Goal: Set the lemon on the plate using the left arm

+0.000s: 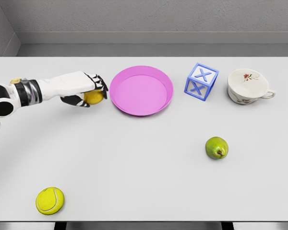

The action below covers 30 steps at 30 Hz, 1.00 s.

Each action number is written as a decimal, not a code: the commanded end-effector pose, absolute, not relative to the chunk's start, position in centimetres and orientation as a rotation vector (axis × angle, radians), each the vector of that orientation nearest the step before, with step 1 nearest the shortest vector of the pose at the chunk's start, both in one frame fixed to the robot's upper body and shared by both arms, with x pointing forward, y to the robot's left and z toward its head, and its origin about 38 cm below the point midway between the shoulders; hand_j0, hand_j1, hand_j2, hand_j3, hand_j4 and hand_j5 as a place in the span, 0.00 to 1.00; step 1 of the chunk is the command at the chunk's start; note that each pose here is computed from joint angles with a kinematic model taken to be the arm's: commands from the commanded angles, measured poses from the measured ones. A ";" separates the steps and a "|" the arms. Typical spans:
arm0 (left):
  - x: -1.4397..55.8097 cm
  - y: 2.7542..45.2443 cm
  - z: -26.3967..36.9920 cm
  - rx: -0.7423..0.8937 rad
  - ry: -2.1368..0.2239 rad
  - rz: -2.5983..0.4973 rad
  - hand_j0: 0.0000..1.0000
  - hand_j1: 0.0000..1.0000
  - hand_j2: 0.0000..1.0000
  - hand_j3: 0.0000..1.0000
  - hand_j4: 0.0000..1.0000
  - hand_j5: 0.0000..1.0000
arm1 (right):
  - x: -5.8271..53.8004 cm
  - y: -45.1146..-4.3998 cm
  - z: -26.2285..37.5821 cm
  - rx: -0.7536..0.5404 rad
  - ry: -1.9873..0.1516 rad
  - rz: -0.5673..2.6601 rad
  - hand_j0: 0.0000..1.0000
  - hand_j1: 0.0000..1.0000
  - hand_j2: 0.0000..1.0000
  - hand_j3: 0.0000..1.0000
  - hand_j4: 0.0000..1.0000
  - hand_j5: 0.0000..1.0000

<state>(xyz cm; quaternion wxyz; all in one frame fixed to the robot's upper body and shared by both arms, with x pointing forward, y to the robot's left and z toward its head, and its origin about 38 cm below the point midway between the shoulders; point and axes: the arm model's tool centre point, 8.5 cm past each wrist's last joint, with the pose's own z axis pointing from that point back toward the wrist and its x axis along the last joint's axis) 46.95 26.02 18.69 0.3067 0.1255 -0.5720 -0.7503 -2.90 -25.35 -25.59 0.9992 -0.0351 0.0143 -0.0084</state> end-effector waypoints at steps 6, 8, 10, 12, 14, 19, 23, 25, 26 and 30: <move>47.4 23.2 19.1 0.292 -1.566 -1.994 0.58 0.58 0.58 0.58 0.58 0.58 | -2.9 -25.3 -25.6 -0.070 0.029 -0.017 1.00 1.00 1.00 1.00 1.00 1.00; 47.4 22.8 19.1 0.284 -1.569 -1.996 0.55 0.55 0.55 0.55 0.55 0.55 | -2.9 -25.3 -25.6 -0.070 0.029 -0.017 1.00 1.00 1.00 1.00 1.00 1.00; 47.6 21.6 19.2 0.270 -1.593 -1.994 0.55 0.55 0.55 0.55 0.55 0.55 | -2.9 -25.3 -25.6 -0.070 0.029 -0.017 1.00 1.00 1.00 1.00 1.00 1.00; 47.7 20.5 19.3 0.255 -1.612 -1.996 0.55 0.55 0.55 0.55 0.55 0.55 | -2.9 -25.3 -25.6 -0.070 0.029 -0.017 1.00 1.00 1.00 1.00 1.00 1.00; 48.0 19.3 19.6 0.241 -1.633 -1.997 0.55 0.55 0.55 0.55 0.55 0.55 | -2.9 -25.3 -25.6 -0.070 0.029 -0.017 1.00 1.00 1.00 1.00 1.00 1.00; 49.7 16.4 20.9 0.227 -1.670 -1.988 1.00 1.00 1.00 1.00 1.00 1.00 | -2.9 -25.3 -25.6 -0.070 0.029 -0.017 1.00 1.00 1.00 1.00 1.00 1.00; 49.8 21.1 21.0 0.298 -1.599 -1.974 1.00 1.00 1.00 1.00 1.00 1.00 | -2.9 -25.3 -25.6 -0.070 0.029 -0.017 1.00 1.00 1.00 1.00 1.00 1.00; 49.9 26.1 22.1 0.394 -1.548 -1.927 1.00 1.00 1.00 1.00 1.00 1.00 | -2.9 -25.3 -25.6 -0.070 0.029 -0.017 1.00 1.00 1.00 1.00 1.00 1.00; 49.8 27.8 22.3 0.419 -1.532 -1.904 1.00 1.00 1.00 1.00 1.00 1.00 | -2.9 -25.3 -25.6 -0.070 0.029 -0.017 1.00 1.00 1.00 1.00 1.00 1.00; 48.5 33.0 21.7 0.462 -1.471 -1.828 1.00 1.00 1.00 1.00 1.00 1.00 | -2.9 -25.3 -25.6 -0.070 0.029 -0.017 1.00 1.00 1.00 1.00 1.00 1.00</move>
